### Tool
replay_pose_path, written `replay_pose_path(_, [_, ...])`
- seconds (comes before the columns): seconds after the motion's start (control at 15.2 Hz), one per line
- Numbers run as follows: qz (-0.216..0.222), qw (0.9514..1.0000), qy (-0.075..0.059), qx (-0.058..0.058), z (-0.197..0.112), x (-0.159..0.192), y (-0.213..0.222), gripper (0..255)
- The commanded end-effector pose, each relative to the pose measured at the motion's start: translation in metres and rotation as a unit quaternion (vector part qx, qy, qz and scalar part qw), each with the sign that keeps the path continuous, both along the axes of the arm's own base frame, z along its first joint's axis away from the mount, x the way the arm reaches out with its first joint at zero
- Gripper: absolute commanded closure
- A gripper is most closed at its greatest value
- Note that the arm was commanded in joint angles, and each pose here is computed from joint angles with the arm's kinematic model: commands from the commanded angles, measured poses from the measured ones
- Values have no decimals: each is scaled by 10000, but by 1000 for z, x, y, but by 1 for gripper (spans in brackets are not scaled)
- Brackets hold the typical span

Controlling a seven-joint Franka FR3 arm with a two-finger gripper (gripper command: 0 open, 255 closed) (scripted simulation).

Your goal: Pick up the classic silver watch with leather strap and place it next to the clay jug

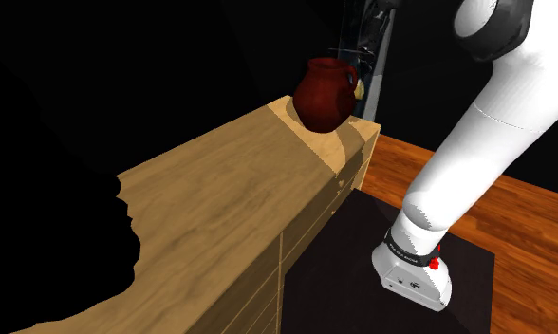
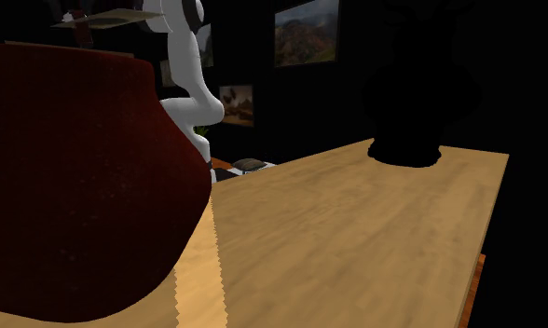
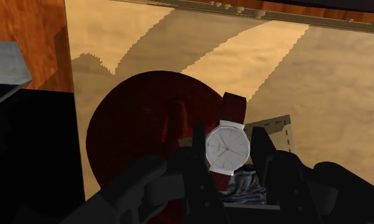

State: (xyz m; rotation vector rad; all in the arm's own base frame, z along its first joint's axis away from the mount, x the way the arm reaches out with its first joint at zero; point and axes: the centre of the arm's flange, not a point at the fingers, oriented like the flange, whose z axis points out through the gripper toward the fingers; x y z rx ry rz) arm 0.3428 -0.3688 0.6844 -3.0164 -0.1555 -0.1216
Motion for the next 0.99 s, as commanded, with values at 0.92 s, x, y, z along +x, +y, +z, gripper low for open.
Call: replay_pose_path(0.92, [0, 10000, -1, -2, -85, 0, 1, 255])
